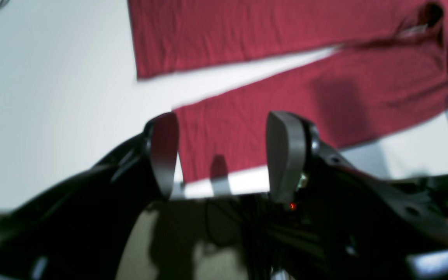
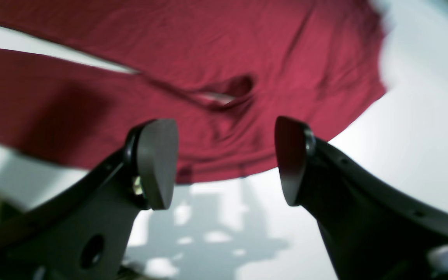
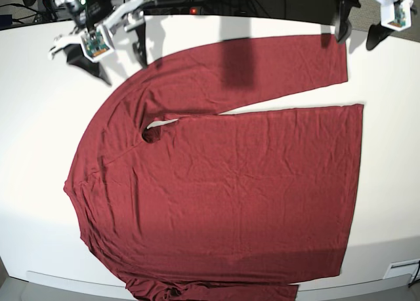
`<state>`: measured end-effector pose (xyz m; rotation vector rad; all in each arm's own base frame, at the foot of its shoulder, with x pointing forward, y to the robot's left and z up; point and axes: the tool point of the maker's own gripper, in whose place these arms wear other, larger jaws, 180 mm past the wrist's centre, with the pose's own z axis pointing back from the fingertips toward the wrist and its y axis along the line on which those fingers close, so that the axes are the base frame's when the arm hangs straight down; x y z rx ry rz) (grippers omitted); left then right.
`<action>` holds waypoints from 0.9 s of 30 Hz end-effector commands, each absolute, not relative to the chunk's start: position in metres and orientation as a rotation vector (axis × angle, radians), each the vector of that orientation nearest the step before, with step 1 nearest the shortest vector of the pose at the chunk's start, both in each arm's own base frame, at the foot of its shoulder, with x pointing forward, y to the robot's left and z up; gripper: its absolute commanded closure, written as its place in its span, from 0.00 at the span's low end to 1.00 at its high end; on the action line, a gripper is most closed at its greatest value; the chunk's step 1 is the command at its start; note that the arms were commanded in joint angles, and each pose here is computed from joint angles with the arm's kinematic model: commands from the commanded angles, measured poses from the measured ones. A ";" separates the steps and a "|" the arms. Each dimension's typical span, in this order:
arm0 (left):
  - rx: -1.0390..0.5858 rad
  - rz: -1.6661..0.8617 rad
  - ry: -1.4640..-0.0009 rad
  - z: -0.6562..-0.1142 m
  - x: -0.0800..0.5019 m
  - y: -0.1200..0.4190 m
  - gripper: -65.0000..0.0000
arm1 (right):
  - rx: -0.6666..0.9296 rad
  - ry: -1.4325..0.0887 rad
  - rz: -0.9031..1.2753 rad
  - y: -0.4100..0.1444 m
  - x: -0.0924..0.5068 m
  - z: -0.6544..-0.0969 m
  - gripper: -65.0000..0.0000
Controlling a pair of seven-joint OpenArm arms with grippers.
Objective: Fold the T-shirt properly
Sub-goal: 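Lower both grippers toward the shirt's shoulder and sleeve edges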
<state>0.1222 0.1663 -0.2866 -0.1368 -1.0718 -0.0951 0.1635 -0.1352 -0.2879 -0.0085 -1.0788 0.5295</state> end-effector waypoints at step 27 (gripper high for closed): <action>0.316 -1.107 -1.110 -0.260 0.230 0.216 0.46 | -0.654 -1.220 0.934 -0.168 0.222 -0.235 0.39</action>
